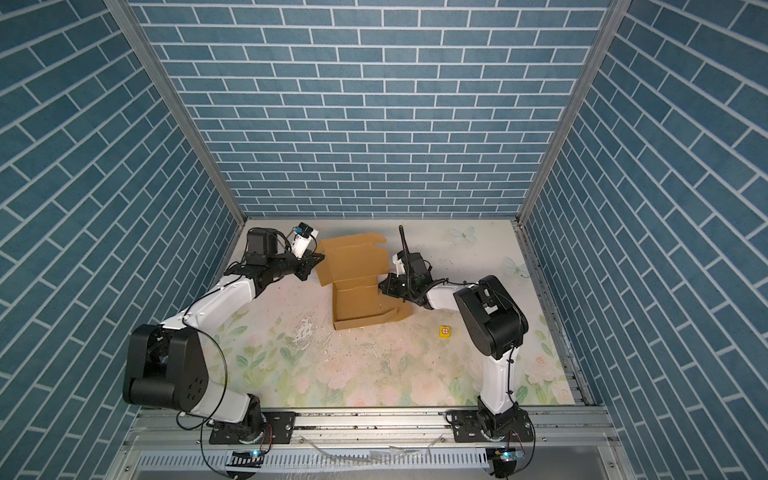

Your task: Fold the paper box

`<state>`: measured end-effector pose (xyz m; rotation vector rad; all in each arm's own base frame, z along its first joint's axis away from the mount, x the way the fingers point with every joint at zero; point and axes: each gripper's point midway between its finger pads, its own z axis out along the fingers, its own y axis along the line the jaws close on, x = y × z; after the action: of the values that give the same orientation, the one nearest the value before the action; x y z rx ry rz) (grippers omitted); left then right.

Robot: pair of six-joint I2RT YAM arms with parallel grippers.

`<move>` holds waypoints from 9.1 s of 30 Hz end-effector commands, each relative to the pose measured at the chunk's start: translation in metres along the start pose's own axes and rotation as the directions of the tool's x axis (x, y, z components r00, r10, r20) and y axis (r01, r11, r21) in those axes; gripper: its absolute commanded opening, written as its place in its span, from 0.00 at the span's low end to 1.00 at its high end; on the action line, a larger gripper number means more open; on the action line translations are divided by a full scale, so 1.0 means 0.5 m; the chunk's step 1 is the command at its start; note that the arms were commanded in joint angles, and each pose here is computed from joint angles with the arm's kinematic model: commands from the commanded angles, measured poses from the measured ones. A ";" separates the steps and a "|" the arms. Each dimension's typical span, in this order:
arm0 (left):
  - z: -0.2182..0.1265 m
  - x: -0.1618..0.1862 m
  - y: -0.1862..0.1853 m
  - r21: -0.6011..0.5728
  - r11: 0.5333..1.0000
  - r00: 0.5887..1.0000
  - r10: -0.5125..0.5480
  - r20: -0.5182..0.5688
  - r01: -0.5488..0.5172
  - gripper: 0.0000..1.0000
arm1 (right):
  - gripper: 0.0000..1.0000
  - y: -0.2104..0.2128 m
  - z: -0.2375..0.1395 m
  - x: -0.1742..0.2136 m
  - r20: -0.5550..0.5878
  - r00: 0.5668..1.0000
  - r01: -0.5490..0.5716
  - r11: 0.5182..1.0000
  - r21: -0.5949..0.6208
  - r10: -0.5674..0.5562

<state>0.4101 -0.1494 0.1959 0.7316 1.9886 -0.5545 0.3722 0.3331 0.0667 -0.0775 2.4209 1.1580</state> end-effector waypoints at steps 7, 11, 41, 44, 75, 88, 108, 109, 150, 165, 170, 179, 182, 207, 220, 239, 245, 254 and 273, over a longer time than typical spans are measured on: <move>-0.002 0.010 -0.009 0.012 1.000 1.000 -0.011 -0.013 0.011 0.03 | 0.00 0.051 0.010 -0.022 0.075 0.997 -0.012 0.999 -0.052 0.016; 0.001 0.015 -0.007 0.008 1.000 1.000 -0.010 -0.014 0.010 0.03 | 0.00 0.053 0.024 -0.012 0.058 0.998 -0.006 0.999 -0.053 0.009; 0.008 0.018 -0.005 0.015 1.000 1.000 -0.017 -0.022 0.017 0.03 | 0.00 0.062 -0.102 -0.006 0.087 0.996 0.032 0.998 0.047 -0.036; 0.008 0.026 -0.004 0.017 1.000 0.999 -0.021 -0.035 0.022 0.03 | 0.00 0.054 -0.141 0.017 0.075 0.997 0.029 0.996 0.082 -0.035; 0.010 0.024 -0.002 0.022 0.999 0.999 -0.042 -0.032 0.043 0.04 | 0.00 0.019 -0.111 0.121 -0.014 0.989 0.151 0.979 0.141 -0.150; 0.010 0.027 0.002 0.010 1.000 0.999 -0.028 -0.040 0.029 0.04 | 0.00 0.064 -0.060 0.171 -0.162 0.955 0.243 0.969 -0.052 -0.248; 0.009 0.027 0.000 0.013 0.999 0.999 -0.036 -0.038 0.036 0.04 | 0.00 0.091 -0.030 0.193 -0.200 0.937 0.279 0.958 -0.062 -0.286; 0.009 0.025 0.001 0.013 0.999 0.999 -0.036 -0.037 0.037 0.04 | 0.00 0.089 -0.035 0.194 -0.194 0.937 0.284 0.957 -0.061 -0.290; -0.140 0.159 -0.080 -0.118 0.853 0.838 -0.522 -0.160 0.509 0.68 | 0.02 -0.028 -0.149 -0.042 0.119 0.962 0.214 0.950 0.226 -0.245; -0.001 0.223 -0.123 -0.079 0.720 0.705 -0.692 -0.157 0.689 0.69 | 0.00 -0.023 -0.075 -0.094 0.148 0.985 0.075 0.989 0.131 -0.094; 0.021 0.202 -0.105 -0.096 0.694 0.677 -0.719 -0.161 0.714 0.69 | 0.00 -0.033 -0.072 -0.090 0.119 0.989 0.067 0.985 0.161 -0.087; 0.023 0.156 -0.098 -0.087 0.710 0.692 -0.702 -0.171 0.699 0.74 | 0.00 -0.040 -0.073 -0.096 0.109 0.990 0.072 0.982 0.173 -0.092; 0.029 0.150 -0.086 -0.107 0.719 0.699 -0.693 -0.177 0.686 0.76 | 0.00 -0.052 -0.077 -0.097 0.112 0.990 0.066 0.980 0.189 -0.089; 0.064 0.177 -0.072 -0.142 0.605 0.575 -0.792 -0.204 0.783 0.81 | 0.00 -0.056 -0.021 -0.062 0.062 0.996 -0.070 0.994 0.085 0.065; 0.083 0.203 -0.124 -0.134 0.576 0.537 -0.809 -0.240 0.807 0.74 | 0.00 -0.010 -0.024 -0.024 0.053 0.988 -0.148 0.989 0.007 0.147; 0.086 0.211 -0.143 -0.132 0.578 0.538 -0.806 -0.249 0.805 0.73 | 0.00 -0.030 -0.032 -0.021 0.115 0.948 -0.292 0.955 -0.058 0.297; 0.090 0.213 -0.144 -0.133 0.571 0.530 -0.811 -0.248 0.810 0.73 | 0.00 -0.056 -0.036 -0.017 0.152 0.923 -0.347 0.935 -0.069 0.354; 0.094 0.208 -0.152 -0.119 0.565 0.525 -0.812 -0.254 0.817 0.70 | 0.00 -0.036 -0.018 -0.015 0.120 0.911 -0.382 0.917 -0.115 0.395; 0.098 0.200 -0.164 -0.104 0.593 0.553 -0.791 -0.263 0.798 0.69 | 0.00 -0.023 0.015 -0.015 0.093 0.919 -0.375 0.922 -0.097 0.383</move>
<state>0.3441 -0.2112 0.0946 -0.2065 2.5545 -1.0663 0.3814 0.3290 0.0606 0.4260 2.3444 1.3857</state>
